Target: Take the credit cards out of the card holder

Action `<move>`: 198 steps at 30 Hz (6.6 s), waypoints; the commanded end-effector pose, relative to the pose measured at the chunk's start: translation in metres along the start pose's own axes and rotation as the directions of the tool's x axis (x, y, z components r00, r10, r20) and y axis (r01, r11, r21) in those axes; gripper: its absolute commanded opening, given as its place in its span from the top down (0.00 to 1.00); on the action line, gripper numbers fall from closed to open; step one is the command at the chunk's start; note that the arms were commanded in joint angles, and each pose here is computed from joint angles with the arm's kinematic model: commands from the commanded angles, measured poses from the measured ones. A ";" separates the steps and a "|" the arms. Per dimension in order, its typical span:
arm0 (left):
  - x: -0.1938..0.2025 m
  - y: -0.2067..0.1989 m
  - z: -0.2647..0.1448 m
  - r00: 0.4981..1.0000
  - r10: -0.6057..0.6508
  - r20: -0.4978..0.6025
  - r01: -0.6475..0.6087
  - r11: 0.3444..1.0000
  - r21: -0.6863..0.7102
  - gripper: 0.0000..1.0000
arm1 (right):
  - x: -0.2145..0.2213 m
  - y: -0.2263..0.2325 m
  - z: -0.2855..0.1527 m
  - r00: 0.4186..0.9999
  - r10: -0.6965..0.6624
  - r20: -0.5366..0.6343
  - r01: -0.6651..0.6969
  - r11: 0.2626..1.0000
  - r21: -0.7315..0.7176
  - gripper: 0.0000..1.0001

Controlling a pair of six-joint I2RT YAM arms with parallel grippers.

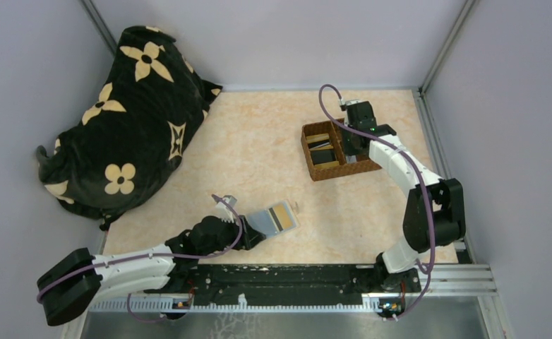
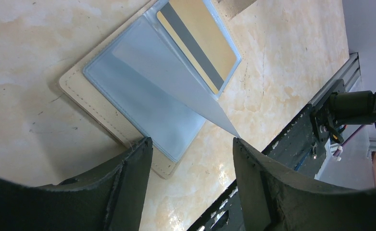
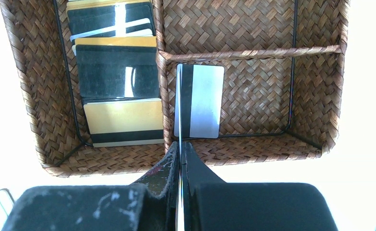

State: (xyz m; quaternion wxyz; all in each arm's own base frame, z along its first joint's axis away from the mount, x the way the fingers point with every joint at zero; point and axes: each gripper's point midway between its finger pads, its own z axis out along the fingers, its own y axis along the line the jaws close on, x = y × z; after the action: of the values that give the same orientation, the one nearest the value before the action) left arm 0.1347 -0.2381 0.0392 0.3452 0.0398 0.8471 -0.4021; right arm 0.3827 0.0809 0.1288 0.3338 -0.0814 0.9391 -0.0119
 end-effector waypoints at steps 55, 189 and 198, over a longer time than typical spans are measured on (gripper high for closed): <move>0.007 0.014 -0.006 0.999 0.017 -0.033 -0.019 0.998 -0.060 0.59 | -0.035 0.053 -0.077 0.966 0.018 0.259 0.031 0.982 -0.184 1.00; -0.051 -0.034 0.031 0.945 -0.227 0.238 0.183 0.964 0.192 0.33 | 0.209 0.252 -0.037 0.993 -0.112 -0.037 0.064 0.777 -0.627 0.72; -0.047 -0.054 0.039 0.955 -0.224 0.193 0.166 0.947 0.276 0.33 | 0.216 0.250 -0.037 0.993 -0.109 -0.052 0.051 0.771 -0.635 0.72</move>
State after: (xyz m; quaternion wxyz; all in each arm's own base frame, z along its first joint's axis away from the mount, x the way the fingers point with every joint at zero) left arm 0.1750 -0.2731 0.0563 0.3864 -0.0574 0.7841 -0.4824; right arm 0.1877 0.2997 0.0223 0.3060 -0.2136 0.8833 0.2836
